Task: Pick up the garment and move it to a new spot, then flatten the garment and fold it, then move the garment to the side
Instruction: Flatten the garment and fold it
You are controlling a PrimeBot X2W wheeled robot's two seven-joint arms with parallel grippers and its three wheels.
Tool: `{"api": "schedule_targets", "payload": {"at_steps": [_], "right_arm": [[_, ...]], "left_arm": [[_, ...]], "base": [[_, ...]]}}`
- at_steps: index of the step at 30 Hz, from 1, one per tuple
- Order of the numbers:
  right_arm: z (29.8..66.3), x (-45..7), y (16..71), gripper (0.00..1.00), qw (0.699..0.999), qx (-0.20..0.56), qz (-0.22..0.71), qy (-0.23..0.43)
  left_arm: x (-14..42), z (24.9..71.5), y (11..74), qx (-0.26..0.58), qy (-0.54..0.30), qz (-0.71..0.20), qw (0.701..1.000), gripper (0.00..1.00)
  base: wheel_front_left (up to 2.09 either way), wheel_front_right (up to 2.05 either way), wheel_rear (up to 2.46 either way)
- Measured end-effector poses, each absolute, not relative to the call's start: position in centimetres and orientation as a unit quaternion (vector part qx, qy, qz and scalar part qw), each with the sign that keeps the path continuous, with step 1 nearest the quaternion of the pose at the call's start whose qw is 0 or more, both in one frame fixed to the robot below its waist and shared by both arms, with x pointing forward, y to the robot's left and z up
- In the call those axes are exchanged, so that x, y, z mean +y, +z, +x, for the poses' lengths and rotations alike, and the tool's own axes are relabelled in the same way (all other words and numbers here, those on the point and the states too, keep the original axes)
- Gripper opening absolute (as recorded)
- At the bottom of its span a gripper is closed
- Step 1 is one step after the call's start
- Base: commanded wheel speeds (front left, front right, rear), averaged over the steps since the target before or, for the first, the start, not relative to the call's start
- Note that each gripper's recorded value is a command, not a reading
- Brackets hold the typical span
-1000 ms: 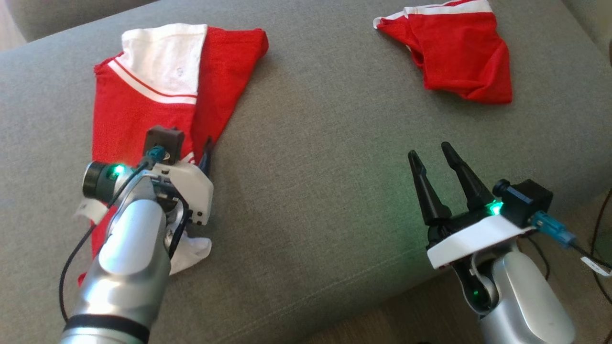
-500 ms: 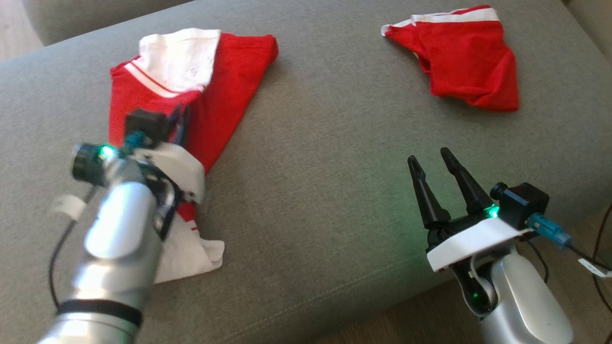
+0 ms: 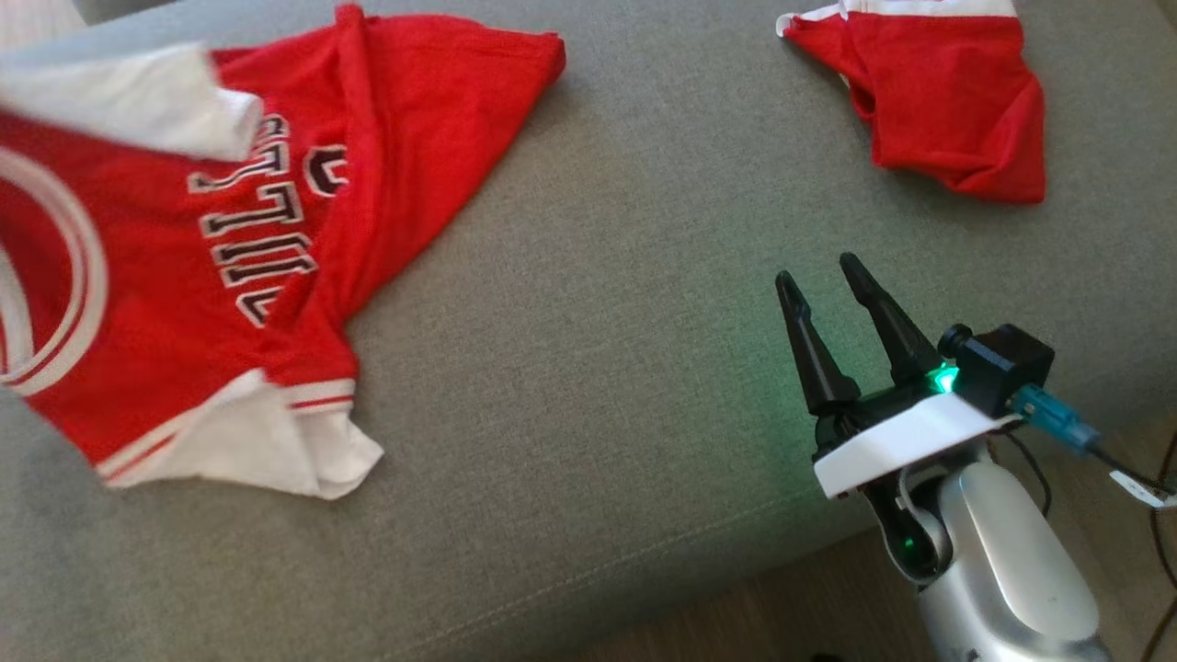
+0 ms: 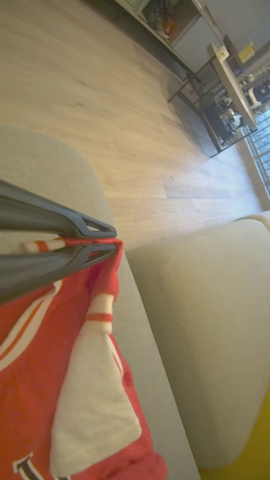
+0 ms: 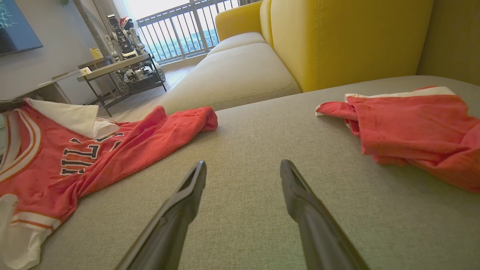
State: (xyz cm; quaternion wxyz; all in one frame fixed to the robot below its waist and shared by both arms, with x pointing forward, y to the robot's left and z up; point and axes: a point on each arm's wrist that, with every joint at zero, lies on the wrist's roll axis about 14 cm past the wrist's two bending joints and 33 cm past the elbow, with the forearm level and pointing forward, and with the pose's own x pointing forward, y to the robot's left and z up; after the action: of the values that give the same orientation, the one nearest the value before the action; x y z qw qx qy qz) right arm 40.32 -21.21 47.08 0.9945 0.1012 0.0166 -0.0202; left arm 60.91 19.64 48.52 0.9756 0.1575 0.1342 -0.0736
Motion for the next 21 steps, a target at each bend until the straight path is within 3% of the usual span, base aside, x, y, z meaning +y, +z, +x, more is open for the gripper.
{"api": "schedule_targets", "payload": {"at_steps": [2, 4, 5, 8, 12, 21], "right_arm": [[40.4, -21.3, 46.8, 1.0, 0.994, 0.021, 0.101, -0.021], [40.4, -21.4, 46.5, 1.0, 0.994, 0.024, 0.101, -0.023], [40.4, -21.4, 46.5, 1.0, 0.994, 0.025, 0.101, -0.023], [40.6, -21.3, 46.5, 1.0, 0.994, 0.024, 0.101, -0.022], [41.1, -21.2, 47.2, 1.0, 0.995, 0.014, 0.101, -0.018], [41.5, -20.0, 48.8, 1.0, 0.995, -0.007, 0.098, 0.002]], "left_arm": [[21.0, 60.6, 46.7, 0.167, -0.054, 0.161, 0.971, 0.03], [22.2, 60.0, 44.7, 0.205, -0.032, 0.16, 0.965, 0.94], [23.0, 59.5, 43.7, 0.228, -0.018, 0.157, 0.961, 1.0], [24.8, 58.1, 41.7, 0.271, 0.015, 0.134, 0.953, 1.0], [25.3, 57.9, 42.6, 0.245, 0.027, 0.126, 0.961, 1.0], [21.8, 58.4, 51.1, 0.061, -0.024, 0.087, 0.994, 1.0]], "base": [[0.0, 0.0, 0.0], [0.0, 0.0, 0.0], [0.0, 0.0, 0.0], [0.0, 0.0, 0.0], [0.0, 0.0, 0.0], [0.0, 0.0, 0.0]]}}
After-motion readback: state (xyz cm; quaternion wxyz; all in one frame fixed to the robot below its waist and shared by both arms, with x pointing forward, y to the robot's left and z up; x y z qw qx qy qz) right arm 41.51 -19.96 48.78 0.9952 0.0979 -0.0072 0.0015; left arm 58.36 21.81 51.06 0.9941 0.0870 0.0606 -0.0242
